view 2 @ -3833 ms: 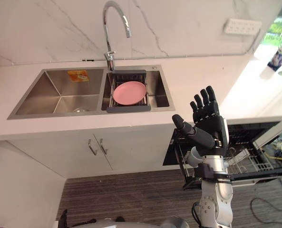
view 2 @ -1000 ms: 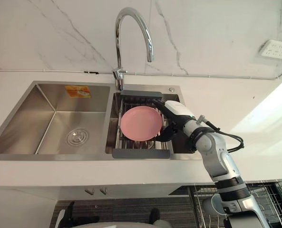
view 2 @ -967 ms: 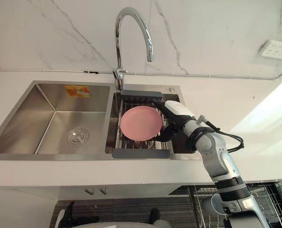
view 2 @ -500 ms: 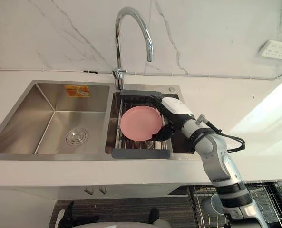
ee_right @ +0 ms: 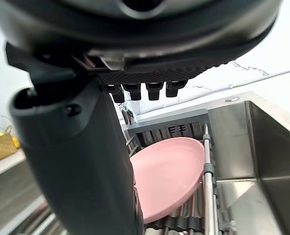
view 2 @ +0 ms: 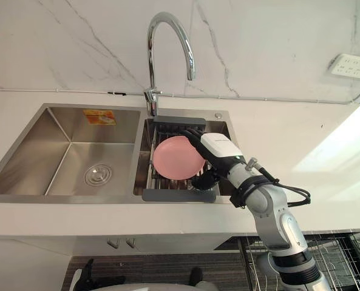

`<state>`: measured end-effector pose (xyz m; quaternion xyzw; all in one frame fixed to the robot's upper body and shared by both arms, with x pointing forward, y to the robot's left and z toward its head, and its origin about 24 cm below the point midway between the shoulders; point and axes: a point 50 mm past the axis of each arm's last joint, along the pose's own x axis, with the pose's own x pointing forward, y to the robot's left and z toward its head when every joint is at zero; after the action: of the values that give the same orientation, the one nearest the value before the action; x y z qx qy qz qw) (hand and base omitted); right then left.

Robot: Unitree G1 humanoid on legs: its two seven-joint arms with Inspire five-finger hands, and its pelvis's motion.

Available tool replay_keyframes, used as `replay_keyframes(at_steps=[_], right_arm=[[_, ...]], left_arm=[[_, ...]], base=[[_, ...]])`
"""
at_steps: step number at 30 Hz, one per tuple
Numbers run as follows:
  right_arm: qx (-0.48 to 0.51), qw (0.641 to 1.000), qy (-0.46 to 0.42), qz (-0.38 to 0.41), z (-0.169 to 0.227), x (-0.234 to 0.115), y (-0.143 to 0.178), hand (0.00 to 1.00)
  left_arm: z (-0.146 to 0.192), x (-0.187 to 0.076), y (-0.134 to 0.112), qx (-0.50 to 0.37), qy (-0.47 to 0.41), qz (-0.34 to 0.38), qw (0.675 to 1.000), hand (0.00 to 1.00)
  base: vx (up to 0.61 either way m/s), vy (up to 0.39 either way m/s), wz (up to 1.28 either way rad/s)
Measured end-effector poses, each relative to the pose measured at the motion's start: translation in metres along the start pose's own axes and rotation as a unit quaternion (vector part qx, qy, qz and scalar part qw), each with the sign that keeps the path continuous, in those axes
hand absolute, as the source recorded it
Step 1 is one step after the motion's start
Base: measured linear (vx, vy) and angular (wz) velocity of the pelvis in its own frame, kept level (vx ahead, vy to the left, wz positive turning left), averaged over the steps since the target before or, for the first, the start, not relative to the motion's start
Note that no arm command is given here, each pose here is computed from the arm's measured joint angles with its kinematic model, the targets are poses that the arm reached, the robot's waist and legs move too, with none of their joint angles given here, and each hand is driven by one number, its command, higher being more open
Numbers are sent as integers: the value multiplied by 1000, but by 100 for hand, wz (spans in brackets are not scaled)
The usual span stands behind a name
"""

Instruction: Walk over to the sink, pick up the cup, carry it to the dishwasher, place the cup inside the dishwasher, then close the dishwasher door

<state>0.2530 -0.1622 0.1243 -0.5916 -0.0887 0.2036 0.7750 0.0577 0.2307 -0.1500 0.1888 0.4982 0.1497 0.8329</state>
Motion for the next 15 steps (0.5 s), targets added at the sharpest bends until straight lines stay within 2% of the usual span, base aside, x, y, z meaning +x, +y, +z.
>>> replay_keyframes(at_steps=[15], right_arm=[[-67,996,-19,56,11,16,16,100]], left_arm=[[-4,-1,0,2,10,-1,1000,100]], base=[[-2,0,0]])
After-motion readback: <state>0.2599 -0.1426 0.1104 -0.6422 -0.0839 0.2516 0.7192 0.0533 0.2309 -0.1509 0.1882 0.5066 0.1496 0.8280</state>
